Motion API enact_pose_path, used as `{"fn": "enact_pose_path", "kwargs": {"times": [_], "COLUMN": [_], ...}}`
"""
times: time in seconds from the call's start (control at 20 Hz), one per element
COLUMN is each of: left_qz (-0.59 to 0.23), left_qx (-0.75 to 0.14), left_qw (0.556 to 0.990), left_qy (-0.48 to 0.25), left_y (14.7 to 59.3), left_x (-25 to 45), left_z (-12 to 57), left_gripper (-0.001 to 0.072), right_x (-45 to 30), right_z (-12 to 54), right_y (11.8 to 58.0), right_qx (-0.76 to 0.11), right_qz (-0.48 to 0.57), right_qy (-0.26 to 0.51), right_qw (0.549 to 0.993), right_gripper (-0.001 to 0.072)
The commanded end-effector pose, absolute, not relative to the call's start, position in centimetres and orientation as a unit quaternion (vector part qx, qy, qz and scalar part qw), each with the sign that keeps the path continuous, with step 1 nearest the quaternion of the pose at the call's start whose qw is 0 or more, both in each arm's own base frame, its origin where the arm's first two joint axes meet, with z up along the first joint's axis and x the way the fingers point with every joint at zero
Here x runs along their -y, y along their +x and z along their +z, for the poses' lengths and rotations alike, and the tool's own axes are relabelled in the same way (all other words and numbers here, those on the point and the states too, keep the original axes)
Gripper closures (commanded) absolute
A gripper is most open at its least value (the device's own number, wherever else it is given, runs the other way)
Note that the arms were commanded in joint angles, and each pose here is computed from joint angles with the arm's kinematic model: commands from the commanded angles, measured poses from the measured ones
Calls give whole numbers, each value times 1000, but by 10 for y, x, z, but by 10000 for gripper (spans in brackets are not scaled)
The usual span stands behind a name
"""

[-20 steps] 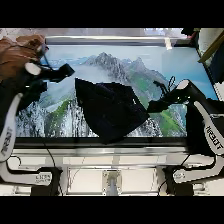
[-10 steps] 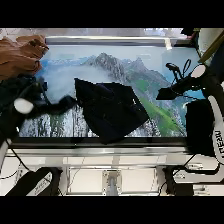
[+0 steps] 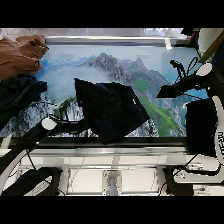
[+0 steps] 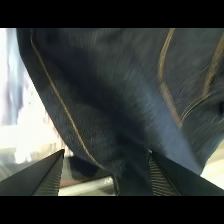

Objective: Fold the clothes and pants, and hang the long-sleeved shirts on hangers.

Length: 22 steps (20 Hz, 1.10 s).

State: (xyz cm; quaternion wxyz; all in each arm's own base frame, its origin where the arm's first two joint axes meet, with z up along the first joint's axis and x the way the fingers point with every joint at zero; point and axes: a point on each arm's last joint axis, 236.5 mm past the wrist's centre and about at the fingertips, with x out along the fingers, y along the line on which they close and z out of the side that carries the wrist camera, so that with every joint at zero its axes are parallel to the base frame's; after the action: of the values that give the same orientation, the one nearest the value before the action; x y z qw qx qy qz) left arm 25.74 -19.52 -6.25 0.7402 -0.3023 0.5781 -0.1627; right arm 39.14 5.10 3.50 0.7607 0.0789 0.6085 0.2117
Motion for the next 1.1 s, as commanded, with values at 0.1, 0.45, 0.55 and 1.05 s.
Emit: {"fn": "enact_pose_path", "kwargs": {"times": [0.1,0.45,0.55,1.05], "left_qz": [-161,-159,-151,-144], "left_qx": [-609,-623,-604,-613], "left_qw": [718,710,721,703], "left_qy": [-296,-287,-303,-330], "left_y": [243,236,248,246], "left_x": [208,217,218,237], "left_z": [-84,-98,-95,-110], "left_gripper": [218,218,218,650], "right_x": [-53,-55,-56,-58], "right_z": [36,37,38,39], "right_y": [389,388,390,390], "right_qx": [-609,-611,-608,-605], "right_qz": [218,222,221,225], "right_qy": [80,84,85,90], "right_qw": [758,755,758,758], "right_gripper": [441,444,444,444]}}
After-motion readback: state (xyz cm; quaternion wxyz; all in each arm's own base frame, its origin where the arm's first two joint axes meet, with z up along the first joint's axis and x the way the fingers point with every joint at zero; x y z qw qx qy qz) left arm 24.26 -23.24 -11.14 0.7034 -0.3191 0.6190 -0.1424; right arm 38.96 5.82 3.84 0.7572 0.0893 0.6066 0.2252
